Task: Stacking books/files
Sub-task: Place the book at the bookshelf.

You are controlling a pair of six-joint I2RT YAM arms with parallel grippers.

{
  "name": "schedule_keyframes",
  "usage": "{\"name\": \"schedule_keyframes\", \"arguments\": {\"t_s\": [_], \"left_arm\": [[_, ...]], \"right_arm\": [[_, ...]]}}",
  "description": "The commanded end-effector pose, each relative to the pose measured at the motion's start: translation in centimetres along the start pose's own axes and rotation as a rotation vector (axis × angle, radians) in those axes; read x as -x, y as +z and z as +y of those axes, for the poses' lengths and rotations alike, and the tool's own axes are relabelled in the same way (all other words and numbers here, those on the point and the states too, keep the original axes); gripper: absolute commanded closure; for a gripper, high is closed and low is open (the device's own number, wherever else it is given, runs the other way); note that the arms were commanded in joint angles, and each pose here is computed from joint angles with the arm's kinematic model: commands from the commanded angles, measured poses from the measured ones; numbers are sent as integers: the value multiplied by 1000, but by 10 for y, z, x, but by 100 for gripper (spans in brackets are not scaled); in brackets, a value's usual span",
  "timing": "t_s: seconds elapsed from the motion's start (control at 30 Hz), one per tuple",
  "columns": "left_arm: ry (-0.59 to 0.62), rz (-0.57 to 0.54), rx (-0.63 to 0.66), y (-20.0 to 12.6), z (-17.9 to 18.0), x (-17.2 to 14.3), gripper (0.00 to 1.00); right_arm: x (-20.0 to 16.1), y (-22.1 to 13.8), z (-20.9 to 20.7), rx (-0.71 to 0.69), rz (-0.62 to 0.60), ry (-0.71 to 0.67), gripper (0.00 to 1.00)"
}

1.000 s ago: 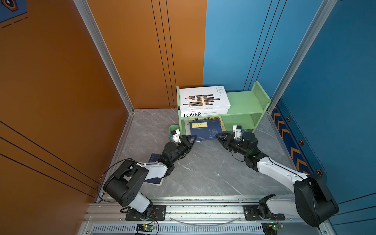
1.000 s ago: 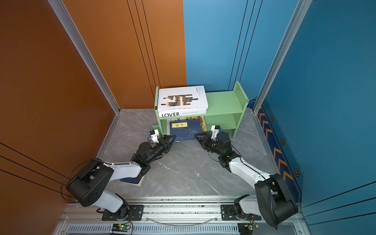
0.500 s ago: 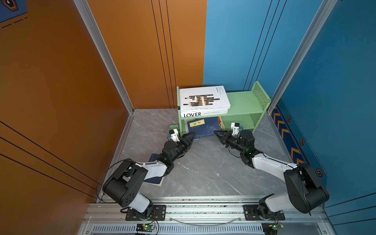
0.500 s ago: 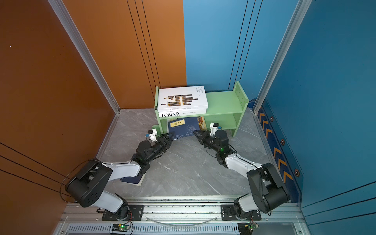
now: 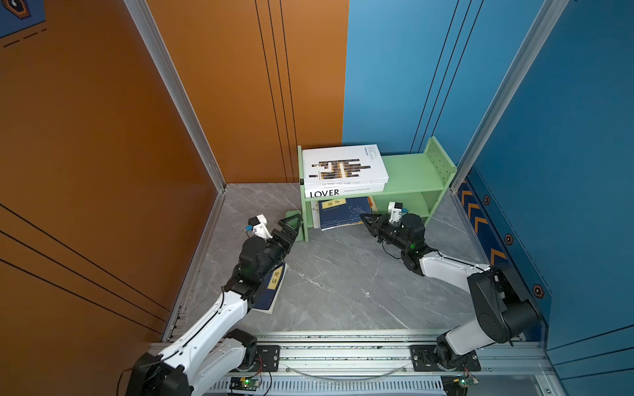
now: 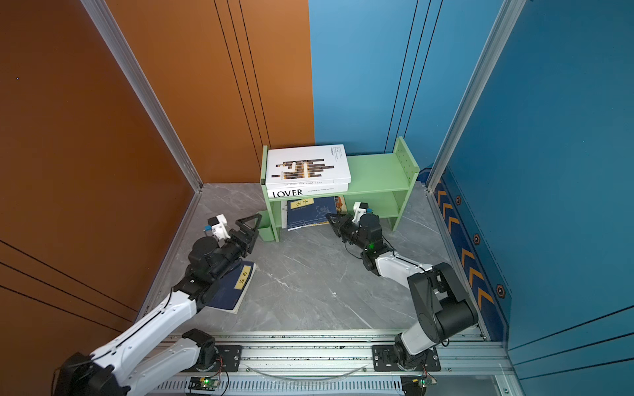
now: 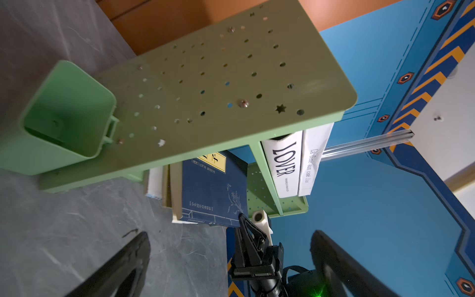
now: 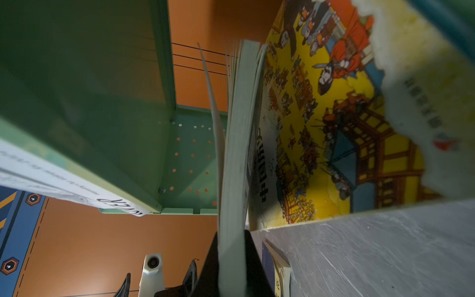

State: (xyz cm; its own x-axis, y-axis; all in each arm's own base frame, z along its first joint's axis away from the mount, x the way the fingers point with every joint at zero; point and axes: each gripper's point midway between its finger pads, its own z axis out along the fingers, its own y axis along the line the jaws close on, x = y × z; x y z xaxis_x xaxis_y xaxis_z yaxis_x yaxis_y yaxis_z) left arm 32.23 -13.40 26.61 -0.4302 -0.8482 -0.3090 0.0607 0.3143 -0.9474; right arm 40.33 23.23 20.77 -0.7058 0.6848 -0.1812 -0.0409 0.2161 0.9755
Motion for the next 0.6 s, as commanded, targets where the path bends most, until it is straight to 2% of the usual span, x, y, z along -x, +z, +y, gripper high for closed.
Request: {"name": "schedule_keyframes", "arguments": {"t_s": [0.0, 0.17, 0.33, 0.57], "left_arm": [[60, -3, 196, -24, 41, 6, 2], [45, 40, 267, -41, 66, 2, 2], [23, 96, 290, -36, 82, -11, 2], [41, 139, 283, -26, 81, -17, 2]], "right_arm": [[11, 6, 37, 128, -24, -31, 96], [13, 12, 41, 135, -14, -42, 96], [13, 17, 33, 102, 2, -51, 96], [15, 21, 26, 93, 34, -42, 96]]}}
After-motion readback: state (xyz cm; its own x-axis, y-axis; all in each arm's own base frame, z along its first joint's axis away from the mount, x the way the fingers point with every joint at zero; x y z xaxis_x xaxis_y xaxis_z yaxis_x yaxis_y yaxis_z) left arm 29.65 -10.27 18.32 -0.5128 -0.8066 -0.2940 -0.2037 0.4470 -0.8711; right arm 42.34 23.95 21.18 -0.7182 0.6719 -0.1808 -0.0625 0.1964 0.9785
